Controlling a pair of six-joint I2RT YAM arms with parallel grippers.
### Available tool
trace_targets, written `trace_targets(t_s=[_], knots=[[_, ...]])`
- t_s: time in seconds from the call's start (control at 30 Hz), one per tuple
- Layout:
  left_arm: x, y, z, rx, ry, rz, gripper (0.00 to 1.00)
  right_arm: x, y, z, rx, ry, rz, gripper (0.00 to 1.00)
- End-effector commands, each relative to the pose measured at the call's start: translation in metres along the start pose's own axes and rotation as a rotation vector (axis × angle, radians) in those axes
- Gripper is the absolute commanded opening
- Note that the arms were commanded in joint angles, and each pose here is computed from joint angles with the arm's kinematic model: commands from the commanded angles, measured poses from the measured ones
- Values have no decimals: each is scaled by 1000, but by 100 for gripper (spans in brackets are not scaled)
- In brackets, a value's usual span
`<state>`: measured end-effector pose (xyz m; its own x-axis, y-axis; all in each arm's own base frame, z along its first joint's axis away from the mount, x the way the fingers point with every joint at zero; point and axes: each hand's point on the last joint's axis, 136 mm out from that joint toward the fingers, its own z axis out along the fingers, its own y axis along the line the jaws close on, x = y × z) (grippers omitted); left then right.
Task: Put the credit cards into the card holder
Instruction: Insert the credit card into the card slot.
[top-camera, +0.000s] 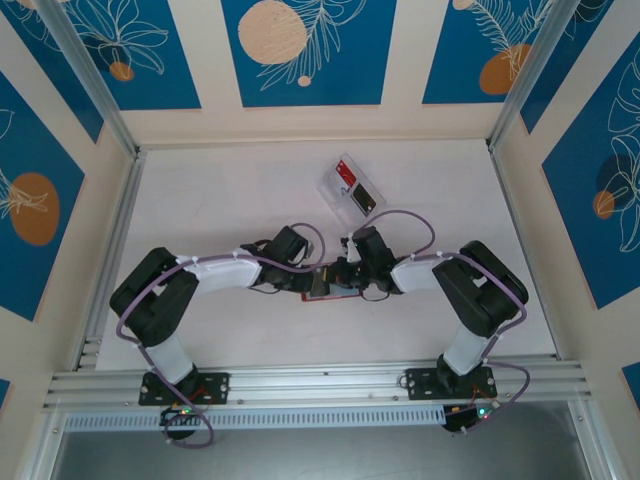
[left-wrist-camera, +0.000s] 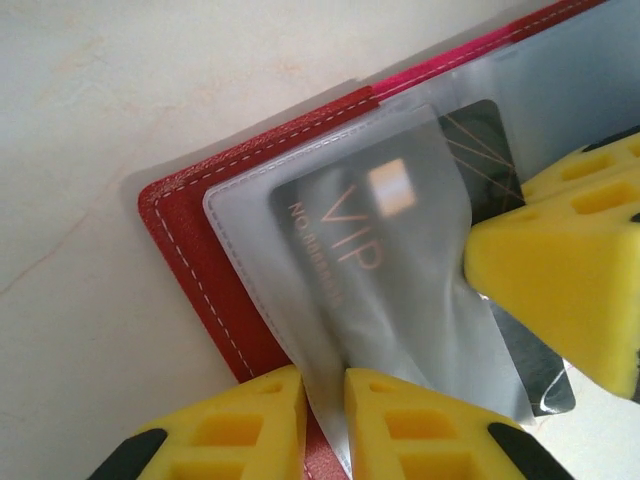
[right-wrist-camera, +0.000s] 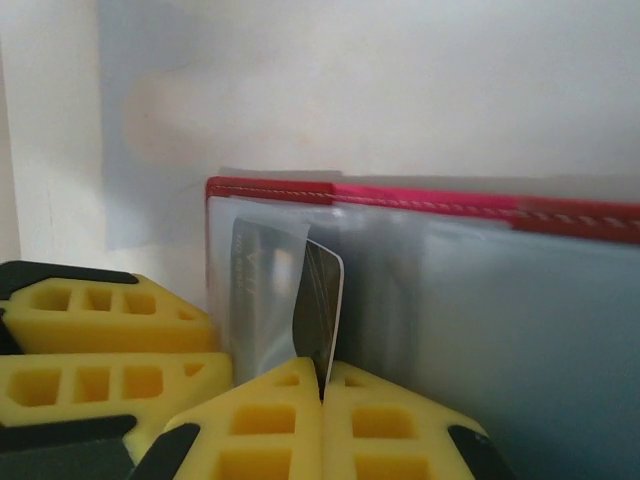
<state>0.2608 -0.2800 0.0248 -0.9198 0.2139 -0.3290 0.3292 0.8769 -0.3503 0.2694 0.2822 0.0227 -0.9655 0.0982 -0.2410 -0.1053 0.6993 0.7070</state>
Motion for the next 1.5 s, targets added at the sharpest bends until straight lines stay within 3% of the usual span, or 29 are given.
trace_targets(t_s=[0.0, 0.33, 0.47, 0.53, 0.67, 0.77, 1.1, 1.47], knots=[[9, 8, 6, -13, 29, -11, 18, 40, -28, 12, 87, 131, 61, 5], [12, 11, 1, -26, 18, -10, 20, 28, -13, -24, 129, 129, 7, 40], [14, 12, 1, -25, 20, -13, 20, 20, -7, -41, 150, 116, -13, 44], [14, 12, 1, -24, 19, -14, 20, 15, -2, -45, 150, 106, -27, 36], [14, 11, 2, -20, 18, -15, 20, 7, 3, -42, 170, 111, -47, 8], [14, 12, 1, -20, 19, -15, 20, 1, 1, -36, 216, 115, -57, 0], [14, 12, -1, -22, 13, -11, 20, 0, -14, -21, 343, 141, -72, 0], [11, 7, -1, 2, 4, -6, 25, 2, 8, 2, 220, 162, -49, 0]])
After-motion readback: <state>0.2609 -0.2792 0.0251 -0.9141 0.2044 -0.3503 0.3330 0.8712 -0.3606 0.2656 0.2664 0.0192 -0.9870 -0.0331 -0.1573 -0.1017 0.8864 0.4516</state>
